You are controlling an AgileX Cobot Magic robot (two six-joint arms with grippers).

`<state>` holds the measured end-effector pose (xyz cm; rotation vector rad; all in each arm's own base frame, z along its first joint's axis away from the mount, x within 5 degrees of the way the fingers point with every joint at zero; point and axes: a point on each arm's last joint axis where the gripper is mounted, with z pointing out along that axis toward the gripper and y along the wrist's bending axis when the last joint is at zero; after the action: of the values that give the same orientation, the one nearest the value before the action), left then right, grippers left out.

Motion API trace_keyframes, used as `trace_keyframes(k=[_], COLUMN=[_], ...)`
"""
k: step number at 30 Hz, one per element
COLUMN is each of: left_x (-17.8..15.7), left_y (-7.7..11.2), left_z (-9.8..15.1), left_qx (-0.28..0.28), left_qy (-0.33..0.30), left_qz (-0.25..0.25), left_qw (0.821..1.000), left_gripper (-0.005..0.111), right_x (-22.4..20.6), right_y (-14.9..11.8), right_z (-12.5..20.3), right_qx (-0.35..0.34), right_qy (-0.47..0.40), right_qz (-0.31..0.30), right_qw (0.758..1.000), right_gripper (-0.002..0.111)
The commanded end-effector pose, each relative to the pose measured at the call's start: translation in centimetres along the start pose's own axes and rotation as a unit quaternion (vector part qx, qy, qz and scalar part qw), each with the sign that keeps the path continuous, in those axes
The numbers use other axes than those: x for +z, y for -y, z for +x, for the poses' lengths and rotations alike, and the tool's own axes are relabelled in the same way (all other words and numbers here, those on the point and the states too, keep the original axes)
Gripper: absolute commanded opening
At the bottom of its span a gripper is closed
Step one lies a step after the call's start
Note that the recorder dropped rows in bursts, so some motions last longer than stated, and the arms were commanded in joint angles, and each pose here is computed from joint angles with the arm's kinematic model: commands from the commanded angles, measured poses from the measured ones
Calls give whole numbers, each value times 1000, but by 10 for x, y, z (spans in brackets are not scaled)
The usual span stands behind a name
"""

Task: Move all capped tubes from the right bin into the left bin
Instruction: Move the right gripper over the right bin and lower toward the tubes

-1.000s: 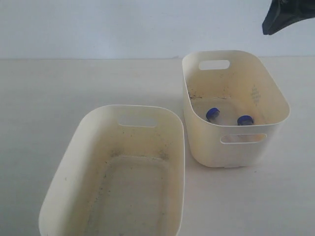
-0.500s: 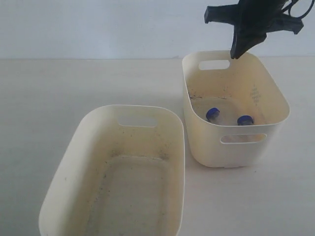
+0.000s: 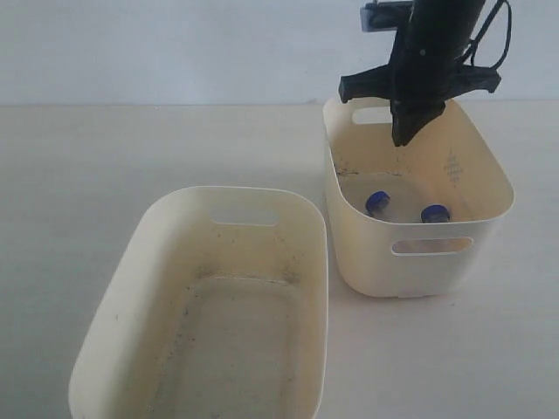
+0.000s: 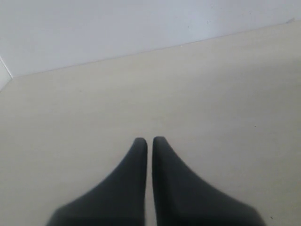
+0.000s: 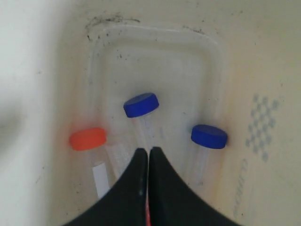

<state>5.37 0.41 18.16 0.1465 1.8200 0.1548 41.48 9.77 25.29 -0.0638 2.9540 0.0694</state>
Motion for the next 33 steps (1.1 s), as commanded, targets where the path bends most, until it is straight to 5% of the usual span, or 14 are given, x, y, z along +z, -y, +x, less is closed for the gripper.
trace_keyframes(k=[1, 33], left_x=[0, 0], left_y=[0, 0], left_z=[-2, -2], left_qx=[-6, -6], left_qy=[4, 4], left_qz=[1, 1], left_qw=[1000, 1000], left_gripper=[4, 4], right_x=[21, 85], right_y=[3, 2], right_z=[9, 14], right_qx=[-7, 13], right_qy=[-37, -116], right_qz=[13, 17], right_qw=[999, 993], right_gripper=[0, 4])
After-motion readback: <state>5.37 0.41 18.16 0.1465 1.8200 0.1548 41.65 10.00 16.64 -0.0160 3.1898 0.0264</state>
